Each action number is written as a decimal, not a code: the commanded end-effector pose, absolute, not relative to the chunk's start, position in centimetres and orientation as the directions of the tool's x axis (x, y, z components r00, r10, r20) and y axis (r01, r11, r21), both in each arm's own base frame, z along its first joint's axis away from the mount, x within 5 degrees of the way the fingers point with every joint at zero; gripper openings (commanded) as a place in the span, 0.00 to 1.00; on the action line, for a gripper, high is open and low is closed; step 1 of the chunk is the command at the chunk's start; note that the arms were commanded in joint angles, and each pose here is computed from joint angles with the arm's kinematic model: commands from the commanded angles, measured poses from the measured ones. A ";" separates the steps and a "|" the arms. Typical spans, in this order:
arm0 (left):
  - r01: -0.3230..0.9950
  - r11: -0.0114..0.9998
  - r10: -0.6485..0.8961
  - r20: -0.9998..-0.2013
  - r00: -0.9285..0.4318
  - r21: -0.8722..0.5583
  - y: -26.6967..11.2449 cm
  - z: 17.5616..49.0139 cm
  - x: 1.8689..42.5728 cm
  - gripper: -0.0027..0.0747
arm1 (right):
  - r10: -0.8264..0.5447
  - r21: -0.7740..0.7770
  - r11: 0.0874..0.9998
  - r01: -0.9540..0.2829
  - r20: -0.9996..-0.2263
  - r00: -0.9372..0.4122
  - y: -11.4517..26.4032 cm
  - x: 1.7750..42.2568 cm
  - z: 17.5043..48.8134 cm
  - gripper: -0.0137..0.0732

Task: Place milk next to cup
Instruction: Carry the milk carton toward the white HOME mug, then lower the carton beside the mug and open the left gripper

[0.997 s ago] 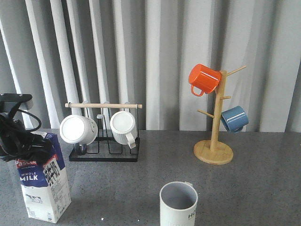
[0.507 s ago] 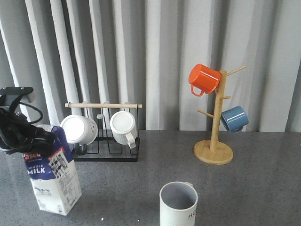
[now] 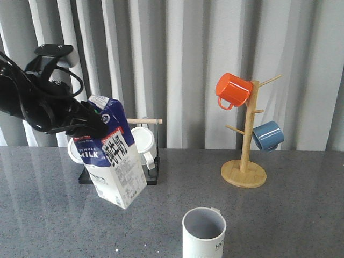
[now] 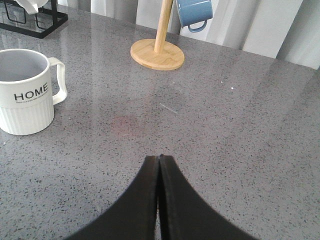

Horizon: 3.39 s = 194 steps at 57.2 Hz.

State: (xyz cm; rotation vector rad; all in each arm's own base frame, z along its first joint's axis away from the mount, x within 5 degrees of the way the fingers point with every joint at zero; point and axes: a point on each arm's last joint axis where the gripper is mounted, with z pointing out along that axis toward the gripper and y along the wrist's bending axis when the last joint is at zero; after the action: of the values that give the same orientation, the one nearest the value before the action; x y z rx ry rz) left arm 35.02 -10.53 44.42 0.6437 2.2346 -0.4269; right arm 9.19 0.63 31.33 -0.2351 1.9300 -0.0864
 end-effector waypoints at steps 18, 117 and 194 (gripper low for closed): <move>0.681 0.718 0.389 -0.729 -0.563 -0.144 -16.1 43.2 34.6 0.06 | -0.215 -0.188 0.975 -0.119 -0.934 -0.287 0.7 9.3 32.5 0.15; 0.661 0.722 0.434 -0.609 -0.664 -0.205 -18.1 39.0 36.3 0.66 | -0.217 -0.189 0.975 -0.117 -0.927 -0.306 0.6 9.3 32.4 0.15; 0.536 0.844 0.347 -0.761 -0.548 -0.001 -13.2 49.0 29.7 0.69 | -0.216 -0.189 0.975 -0.117 -0.927 -0.306 0.6 9.3 32.4 0.15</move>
State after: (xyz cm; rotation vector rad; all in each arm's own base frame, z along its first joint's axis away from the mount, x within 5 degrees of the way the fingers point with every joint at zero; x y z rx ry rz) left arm 32.58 -14.66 45.13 0.7135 2.3154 -0.3338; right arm 9.04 0.50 30.97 -0.2318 1.9745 -0.0968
